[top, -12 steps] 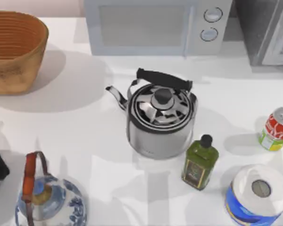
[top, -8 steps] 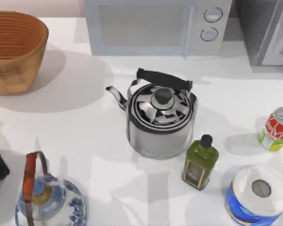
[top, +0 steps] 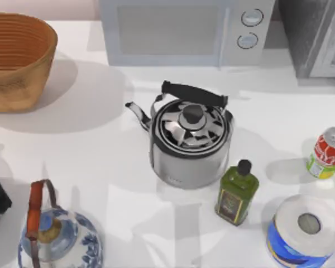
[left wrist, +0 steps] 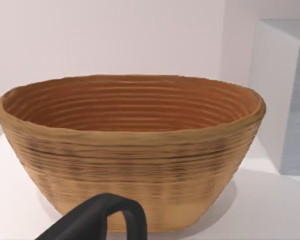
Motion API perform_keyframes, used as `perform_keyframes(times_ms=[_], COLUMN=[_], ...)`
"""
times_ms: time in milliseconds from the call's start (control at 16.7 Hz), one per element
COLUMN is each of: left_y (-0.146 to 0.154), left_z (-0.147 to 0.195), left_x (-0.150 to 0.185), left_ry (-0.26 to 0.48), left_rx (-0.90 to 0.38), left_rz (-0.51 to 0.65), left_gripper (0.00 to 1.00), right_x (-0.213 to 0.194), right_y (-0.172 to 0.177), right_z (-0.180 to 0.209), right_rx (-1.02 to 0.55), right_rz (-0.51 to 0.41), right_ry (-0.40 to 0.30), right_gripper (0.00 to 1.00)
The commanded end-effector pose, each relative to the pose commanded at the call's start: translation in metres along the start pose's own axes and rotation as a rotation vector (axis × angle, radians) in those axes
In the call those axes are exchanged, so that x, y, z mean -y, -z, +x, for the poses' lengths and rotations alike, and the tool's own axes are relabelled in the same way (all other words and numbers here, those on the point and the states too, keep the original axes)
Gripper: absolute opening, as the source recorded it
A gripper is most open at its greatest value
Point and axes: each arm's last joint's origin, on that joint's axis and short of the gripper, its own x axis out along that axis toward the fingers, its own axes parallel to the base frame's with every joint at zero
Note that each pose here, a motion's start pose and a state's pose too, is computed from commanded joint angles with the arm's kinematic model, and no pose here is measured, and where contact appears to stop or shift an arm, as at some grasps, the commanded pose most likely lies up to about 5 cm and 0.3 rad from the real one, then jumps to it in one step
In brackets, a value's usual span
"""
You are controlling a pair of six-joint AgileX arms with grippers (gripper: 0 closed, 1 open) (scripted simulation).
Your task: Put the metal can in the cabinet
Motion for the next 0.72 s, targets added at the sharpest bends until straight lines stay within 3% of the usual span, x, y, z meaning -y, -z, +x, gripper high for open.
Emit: perform_keyframes(times_ms=[420, 720], left_y=[0.0, 0.0], left_z=[0.0, 0.0], left_x=[0.0, 0.0], left_ry=[0.0, 0.0], left_rx=[0.0, 0.0], left_rz=[0.0, 0.0], left_gripper=[1.0, 1.0], right_x=[-0.03, -0.038], right_y=[0.016, 0.033], right_z=[0.056, 0.068], right_rx=[-0.247, -0.316], right_rz=[-0.03, -0.062], right_ry=[0.044, 0.066], right_gripper=[1.0, 1.0])
